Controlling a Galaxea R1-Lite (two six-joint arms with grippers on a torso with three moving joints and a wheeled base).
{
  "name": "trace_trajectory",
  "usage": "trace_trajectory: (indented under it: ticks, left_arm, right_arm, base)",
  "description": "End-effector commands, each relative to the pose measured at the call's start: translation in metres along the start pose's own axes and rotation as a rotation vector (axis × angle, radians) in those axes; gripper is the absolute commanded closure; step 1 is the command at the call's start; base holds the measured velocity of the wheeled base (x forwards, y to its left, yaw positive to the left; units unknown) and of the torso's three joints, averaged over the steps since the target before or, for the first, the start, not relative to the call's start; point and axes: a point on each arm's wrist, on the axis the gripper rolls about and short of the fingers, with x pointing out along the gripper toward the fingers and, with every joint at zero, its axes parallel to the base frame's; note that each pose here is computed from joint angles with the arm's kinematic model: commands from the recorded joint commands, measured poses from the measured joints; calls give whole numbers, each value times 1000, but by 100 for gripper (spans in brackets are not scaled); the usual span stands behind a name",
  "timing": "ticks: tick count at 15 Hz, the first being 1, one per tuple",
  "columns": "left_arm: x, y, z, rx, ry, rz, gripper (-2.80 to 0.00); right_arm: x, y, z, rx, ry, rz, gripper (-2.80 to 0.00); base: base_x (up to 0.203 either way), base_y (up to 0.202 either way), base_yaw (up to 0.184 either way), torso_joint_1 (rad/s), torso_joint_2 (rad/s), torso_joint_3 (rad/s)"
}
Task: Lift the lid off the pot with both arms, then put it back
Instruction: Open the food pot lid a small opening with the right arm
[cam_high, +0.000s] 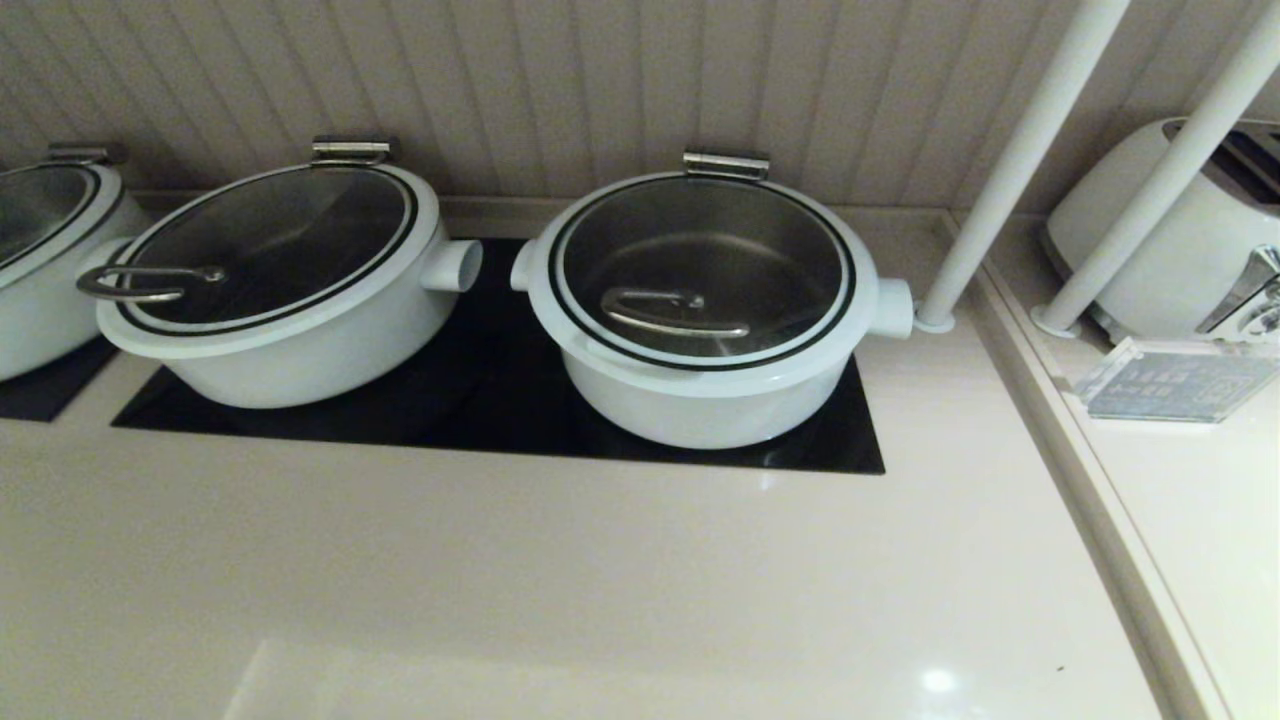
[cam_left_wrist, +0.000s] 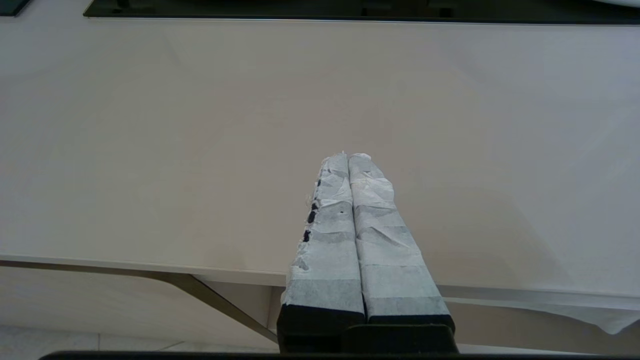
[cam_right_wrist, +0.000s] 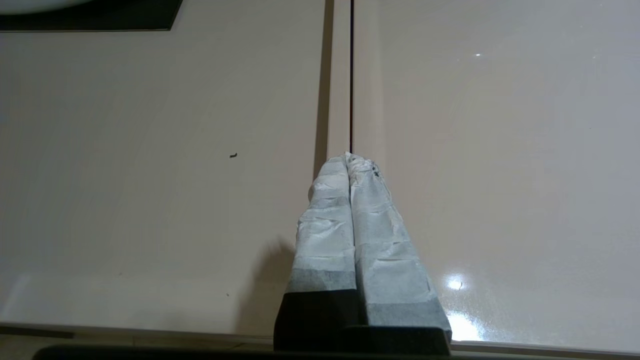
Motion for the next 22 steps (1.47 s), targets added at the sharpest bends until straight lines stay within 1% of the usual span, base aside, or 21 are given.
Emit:
trace_trajectory:
  ticks: [1, 11, 13, 14, 17, 20, 22]
  left_arm:
    - [0, 0, 0, 0, -1, 0, 0]
    - [0, 0, 0, 0, -1, 0, 0]
    - [0, 0, 0, 0, -1, 0, 0]
    - [0, 0, 0, 0, -1, 0, 0]
    - [0, 0, 0, 0, -1, 0, 0]
    - [0, 0, 0, 0, -1, 0, 0]
    - [0, 0, 0, 0, -1, 0, 0]
  right_arm:
    - [0, 0, 0, -2, 2, 1, 0]
    - [0, 0, 0, -21, 4, 10, 0]
    - [0, 1, 1, -46, -1, 28, 0]
    - [-1, 1, 4, -63, -13, 41, 0]
    - [-8, 3, 22, -64, -55, 104, 0]
    - [-9, 5, 39, -65, -52, 137, 0]
    - [-9, 6, 49, -66, -50, 193, 0]
  base:
    - [0, 0, 0, 0, 0, 0]
    - [0, 0, 0, 0, 0, 0]
    - [0, 0, 0, 0, 0, 0]
    - [0, 0, 0, 0, 0, 0]
    - [0, 0, 0, 0, 0, 0]
    - [0, 0, 0, 0, 0, 0]
    - [0, 0, 0, 0, 0, 0]
